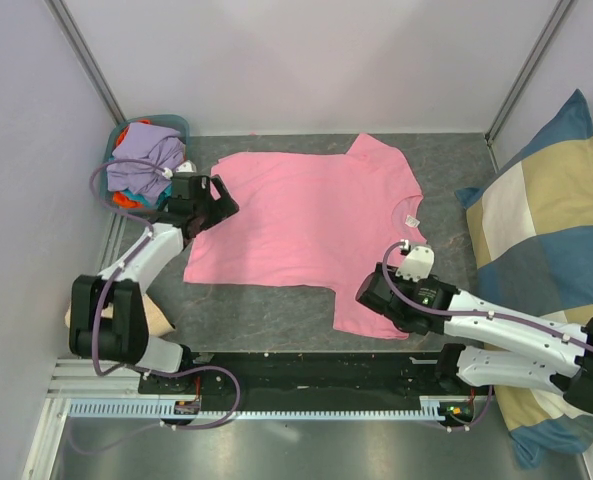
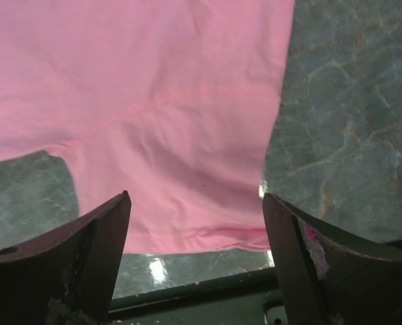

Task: Fold and stack the t-shirts
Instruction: Flatten the tshirt out

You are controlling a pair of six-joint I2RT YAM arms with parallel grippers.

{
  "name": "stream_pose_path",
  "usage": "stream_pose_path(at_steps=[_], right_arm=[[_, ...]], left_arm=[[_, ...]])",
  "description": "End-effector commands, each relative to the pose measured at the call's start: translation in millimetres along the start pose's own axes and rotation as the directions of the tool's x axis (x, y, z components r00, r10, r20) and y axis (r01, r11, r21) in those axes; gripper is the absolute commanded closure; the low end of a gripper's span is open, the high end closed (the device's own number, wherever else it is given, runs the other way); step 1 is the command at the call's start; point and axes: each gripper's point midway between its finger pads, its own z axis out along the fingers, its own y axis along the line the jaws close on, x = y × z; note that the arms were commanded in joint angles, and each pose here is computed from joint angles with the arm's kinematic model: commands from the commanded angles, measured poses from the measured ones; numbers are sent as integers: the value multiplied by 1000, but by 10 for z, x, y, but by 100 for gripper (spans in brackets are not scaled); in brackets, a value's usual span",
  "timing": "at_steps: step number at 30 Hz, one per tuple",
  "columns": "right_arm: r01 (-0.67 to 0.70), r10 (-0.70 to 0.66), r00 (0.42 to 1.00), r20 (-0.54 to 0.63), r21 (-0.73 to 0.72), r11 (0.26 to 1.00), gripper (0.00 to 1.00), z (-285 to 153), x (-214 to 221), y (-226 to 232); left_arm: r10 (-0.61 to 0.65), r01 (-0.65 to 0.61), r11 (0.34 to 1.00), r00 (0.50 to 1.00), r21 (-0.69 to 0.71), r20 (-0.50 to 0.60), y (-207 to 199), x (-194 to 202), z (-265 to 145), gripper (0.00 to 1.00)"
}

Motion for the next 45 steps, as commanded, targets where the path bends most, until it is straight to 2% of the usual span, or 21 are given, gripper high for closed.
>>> stream_pose_path(at_steps=[1,6,15,23,28,34,36,45], right_arm=[[-13,22,995,-97,87,996,13,68,362,-216],[-24,33,995,-91,107,994,13,97,451,-279],[-77,83,995,-50,108,991,13,72,415,-273],[-67,61,996,63,101,993,13,-88,-25,-63],[-100,98,994,38,49,994,13,10,114,43],[-190,188,982,26,54,980,13,157,327,-191],[-177,177,984,11,87,980,14,206,369,-305],[-139,150,987,-57,158,978,13,361,620,-283]], left_arm=[[33,-40,995,997,92,68,-235,-223,-347,0],[46,-55,990,996,129,71,-246,-135,-506,0],[57,-60,987,998,152,25,-179,120,-545,0],[61,-63,984,998,167,20,-159,190,-583,0],[59,-58,983,998,177,1,-159,249,-571,0],[64,-61,982,998,180,-11,-153,285,-559,0],[61,-56,982,998,183,-21,-163,299,-537,0],[57,-47,980,997,194,-47,-178,360,-495,0]])
